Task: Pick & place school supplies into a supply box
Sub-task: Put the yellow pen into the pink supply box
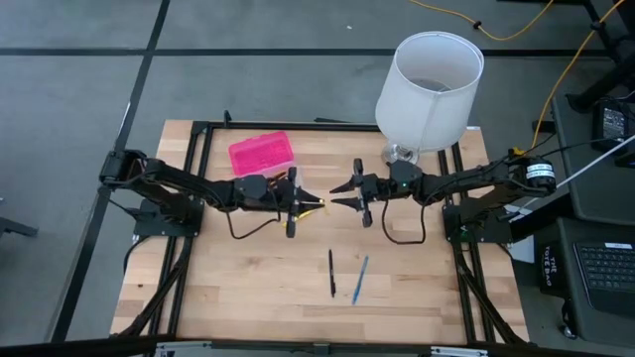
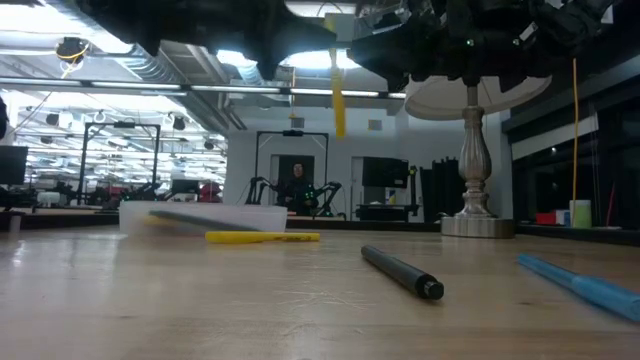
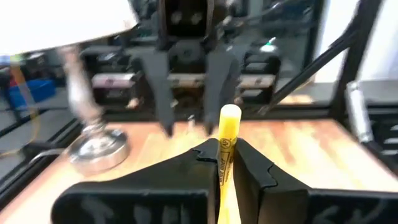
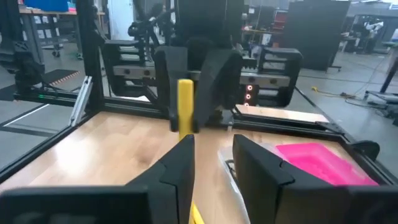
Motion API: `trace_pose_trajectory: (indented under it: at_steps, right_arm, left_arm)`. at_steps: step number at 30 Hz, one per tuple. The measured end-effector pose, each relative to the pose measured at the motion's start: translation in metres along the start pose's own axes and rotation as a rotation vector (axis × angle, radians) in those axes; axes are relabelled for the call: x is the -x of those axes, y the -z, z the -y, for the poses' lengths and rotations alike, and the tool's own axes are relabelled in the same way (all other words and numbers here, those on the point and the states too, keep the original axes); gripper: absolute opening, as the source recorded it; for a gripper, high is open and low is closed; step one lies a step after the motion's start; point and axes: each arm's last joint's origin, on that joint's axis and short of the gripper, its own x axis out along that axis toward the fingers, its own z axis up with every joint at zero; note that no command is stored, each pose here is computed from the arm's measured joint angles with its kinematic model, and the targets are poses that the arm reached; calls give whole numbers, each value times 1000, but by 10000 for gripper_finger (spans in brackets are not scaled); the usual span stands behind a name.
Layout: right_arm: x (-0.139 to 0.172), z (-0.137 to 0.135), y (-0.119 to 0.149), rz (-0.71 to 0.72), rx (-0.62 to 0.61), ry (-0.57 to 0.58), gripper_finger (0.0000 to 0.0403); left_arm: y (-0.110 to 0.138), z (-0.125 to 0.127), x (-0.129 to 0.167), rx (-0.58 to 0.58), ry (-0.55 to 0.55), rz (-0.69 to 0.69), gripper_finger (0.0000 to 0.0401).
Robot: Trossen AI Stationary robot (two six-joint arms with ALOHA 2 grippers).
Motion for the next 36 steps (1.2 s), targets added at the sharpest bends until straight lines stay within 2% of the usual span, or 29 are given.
trace_pose_trajectory:
  at_steps: [4,10,19,23,28,36]
  right_arm:
    - [1,7,2,-16,-4,66,114]
    - [3,13,4,-33,-14,102,112]
    - [3,13,3,-28,-4,101,108]
    - [3,13,3,-30,17,100,80]
    - [3,13,4,-33,20,96,13]
    - [3,13,4,-34,44,96,23]
  left_arm:
    - [-2,4,8,-27,-69,-61,12]
    - [2,1,26,-22,-258,-227,12]
    - [1,-4,43,-26,-358,-322,12]
    - [1,-8,53,-39,-412,-376,12]
    - [6,-16,59,-24,-485,-442,12]
    - [16,-27,65,-67,-565,-561,12]
